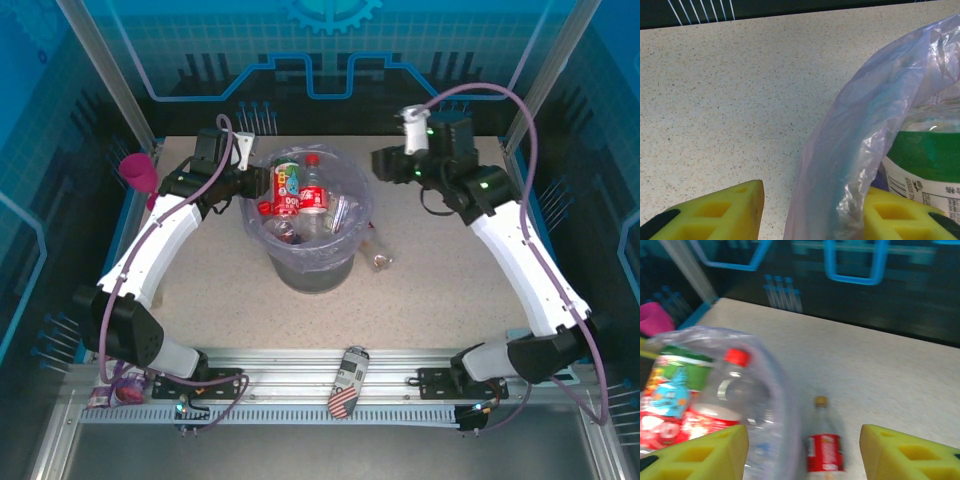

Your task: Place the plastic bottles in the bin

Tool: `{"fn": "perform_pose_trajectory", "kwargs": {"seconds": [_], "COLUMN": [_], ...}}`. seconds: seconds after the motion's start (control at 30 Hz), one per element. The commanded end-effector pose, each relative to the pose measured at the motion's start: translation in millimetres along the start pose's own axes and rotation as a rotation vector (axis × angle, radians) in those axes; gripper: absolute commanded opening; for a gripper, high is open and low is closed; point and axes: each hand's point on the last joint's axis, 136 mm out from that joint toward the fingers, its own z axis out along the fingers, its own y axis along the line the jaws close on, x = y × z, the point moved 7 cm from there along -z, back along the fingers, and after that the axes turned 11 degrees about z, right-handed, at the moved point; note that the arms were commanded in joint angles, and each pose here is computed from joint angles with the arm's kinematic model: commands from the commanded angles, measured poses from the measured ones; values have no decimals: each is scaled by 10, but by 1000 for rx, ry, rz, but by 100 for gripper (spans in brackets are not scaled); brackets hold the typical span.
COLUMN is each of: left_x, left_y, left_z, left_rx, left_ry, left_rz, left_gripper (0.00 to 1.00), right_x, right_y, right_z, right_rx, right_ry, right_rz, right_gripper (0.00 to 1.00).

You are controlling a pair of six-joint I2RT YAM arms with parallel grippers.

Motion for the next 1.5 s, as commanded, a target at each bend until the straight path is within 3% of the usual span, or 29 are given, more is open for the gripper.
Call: {"fn": "perform_pose_trajectory", "kwargs": {"seconds": [0.0,0.13,0.23,0.63,0.83,1.13,1.47], "left_x": [627,627,628,638,637,634,638], "left_y": [26,28,30,35,40,42,39], "left_z": [359,357,356,367,369,361,370], "left_rx": [-23,-23,-27,-30,-32,-33,-30], "left_ry": [295,296,297,303,303,301,303], "left_rz": [3,4,6,7,8,10,6], "left_gripper": [46,46,46,46,46,46,46], "right_x": [240,534,785,1470,1663,1815,1813], "right_y": [-440,-836,-898,-641,-612,-768,-1302], "right_z": [147,478,860,1936,2228,2325,1800], "right_rx": [99,131,120,-12,-38,20,175], "right_ry": [78,172,300,562,608,651,571], "right_rz": [94,169,153,110,143,205,311], "right_gripper": [61,61,63,84,86,78,68]}}
